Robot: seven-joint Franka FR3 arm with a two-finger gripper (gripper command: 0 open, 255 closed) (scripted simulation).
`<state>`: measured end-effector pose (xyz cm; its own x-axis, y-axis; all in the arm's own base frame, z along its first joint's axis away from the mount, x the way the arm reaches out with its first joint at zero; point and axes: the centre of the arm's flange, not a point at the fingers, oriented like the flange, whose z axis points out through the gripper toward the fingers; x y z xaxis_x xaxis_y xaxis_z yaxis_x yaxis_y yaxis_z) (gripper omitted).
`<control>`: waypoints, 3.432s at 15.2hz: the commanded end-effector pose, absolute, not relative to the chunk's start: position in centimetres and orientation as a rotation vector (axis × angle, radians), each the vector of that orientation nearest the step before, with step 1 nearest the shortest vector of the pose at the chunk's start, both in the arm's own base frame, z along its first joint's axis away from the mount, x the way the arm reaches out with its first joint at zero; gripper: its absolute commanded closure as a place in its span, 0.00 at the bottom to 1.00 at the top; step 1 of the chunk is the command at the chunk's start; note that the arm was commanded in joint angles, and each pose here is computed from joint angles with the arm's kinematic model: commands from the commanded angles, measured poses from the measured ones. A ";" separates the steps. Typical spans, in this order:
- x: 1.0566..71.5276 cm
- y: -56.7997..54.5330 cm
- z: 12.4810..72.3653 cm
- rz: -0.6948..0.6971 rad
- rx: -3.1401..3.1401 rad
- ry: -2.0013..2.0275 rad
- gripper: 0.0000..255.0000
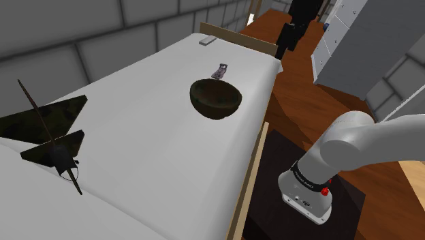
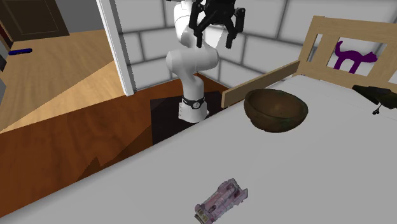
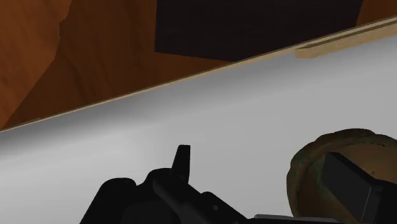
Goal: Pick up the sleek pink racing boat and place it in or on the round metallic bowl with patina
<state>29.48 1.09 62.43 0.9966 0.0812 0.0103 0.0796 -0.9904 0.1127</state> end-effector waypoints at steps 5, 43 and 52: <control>33.7 2.5 59.5 0.040 3.013 -0.098 0.00; 61.2 -4.9 39.1 0.142 2.586 -1.401 0.00; 61.2 -4.9 39.2 0.142 2.586 -1.401 1.00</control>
<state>61.21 -4.86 39.15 0.5467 -0.8183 0.1772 -0.8372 -0.5319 0.1268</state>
